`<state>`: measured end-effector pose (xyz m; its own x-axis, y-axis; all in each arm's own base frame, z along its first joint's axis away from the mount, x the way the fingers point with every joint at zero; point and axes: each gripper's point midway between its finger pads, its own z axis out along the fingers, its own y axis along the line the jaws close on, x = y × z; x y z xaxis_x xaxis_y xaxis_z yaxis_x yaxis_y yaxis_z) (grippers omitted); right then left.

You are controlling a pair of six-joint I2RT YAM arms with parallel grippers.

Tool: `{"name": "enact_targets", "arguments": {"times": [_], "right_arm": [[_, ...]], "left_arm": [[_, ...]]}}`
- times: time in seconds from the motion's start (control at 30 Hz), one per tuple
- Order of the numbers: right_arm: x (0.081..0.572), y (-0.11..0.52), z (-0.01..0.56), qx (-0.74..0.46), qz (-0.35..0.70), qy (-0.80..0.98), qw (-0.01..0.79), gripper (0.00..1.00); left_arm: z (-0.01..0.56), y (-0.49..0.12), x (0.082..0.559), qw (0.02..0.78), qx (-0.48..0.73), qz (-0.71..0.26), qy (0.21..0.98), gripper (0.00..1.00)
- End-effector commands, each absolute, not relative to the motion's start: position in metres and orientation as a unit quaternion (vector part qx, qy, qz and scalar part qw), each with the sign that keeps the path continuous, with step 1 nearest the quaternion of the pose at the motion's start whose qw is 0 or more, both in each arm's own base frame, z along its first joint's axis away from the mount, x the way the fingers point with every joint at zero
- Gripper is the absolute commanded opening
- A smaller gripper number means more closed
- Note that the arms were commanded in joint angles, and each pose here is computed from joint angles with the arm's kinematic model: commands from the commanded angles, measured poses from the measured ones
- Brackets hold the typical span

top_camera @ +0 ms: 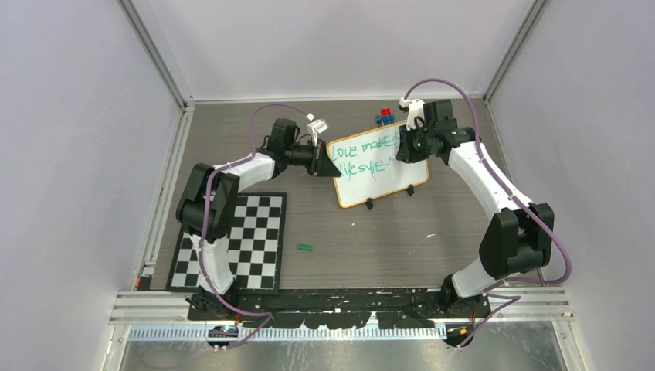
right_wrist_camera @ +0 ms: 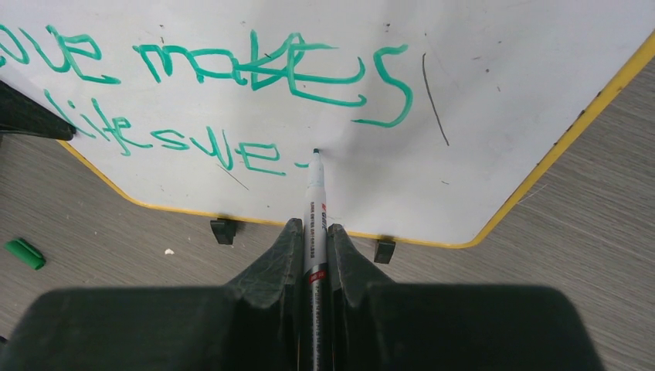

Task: Write a sentence on the whiteboard

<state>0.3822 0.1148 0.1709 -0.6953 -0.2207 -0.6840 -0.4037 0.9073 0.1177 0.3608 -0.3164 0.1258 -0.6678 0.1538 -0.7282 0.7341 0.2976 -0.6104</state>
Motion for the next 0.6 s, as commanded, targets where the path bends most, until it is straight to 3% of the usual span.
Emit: {"name": "enact_targets", "arguments": {"times": [0.0, 0.57], "right_arm": [[0.396, 0.122, 0.192, -0.177, 0.140, 0.896, 0.382, 0.00], [0.379, 0.128, 0.165, -0.194, 0.135, 0.905, 0.353, 0.00]], "left_arm": [[0.142, -0.321, 0.361, 0.298, 0.306, -0.523, 0.738, 0.00], [0.139, -0.320, 0.359, 0.297, 0.306, -0.521, 0.739, 0.00]]}}
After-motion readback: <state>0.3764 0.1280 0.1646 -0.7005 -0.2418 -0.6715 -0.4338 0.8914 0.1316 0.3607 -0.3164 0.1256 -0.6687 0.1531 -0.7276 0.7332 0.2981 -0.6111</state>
